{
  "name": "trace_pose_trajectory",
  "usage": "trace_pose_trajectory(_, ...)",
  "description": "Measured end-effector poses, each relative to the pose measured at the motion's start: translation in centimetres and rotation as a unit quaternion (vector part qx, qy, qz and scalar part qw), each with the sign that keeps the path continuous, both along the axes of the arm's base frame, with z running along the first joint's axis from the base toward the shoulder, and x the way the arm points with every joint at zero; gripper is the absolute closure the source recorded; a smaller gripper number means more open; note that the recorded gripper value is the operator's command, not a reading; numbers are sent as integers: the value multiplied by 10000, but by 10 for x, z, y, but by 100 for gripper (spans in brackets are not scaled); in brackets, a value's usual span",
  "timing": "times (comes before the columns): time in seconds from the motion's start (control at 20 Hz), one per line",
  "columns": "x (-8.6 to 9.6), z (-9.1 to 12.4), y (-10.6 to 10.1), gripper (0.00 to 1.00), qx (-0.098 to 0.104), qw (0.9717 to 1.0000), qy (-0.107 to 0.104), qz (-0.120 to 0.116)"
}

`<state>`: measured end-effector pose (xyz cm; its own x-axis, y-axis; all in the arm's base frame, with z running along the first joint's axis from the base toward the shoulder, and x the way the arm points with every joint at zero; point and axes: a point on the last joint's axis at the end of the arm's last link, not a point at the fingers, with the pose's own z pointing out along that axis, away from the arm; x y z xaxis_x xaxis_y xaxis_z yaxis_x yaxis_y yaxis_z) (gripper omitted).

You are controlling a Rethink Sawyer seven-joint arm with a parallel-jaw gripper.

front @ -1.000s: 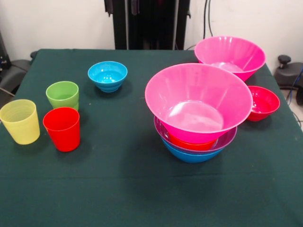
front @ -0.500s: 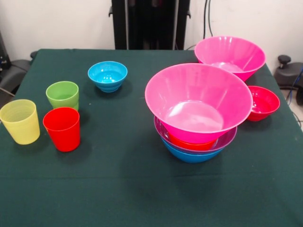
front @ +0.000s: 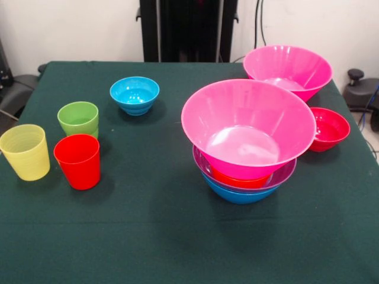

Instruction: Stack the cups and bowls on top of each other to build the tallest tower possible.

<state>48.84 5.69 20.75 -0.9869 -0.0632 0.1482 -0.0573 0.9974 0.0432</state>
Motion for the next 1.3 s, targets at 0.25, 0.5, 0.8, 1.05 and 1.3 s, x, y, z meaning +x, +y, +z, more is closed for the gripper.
trace_pose_trajectory(0.25, -6, 1, 21, 0, 105, 9993, -351, -13)
trace_pose_trajectory(0.5, -6, -6, 26, 0, 153, 9939, -1091, -32)
trace_pose_trajectory(0.8, 2, -10, 32, 0, 215, 9817, -1894, -41)
trace_pose_trajectory(1.05, 5, -9, 45, 0, 255, 9764, -2144, 75)
trace_pose_trajectory(1.3, -7, -18, 66, 0, 260, 9782, -2043, 258)
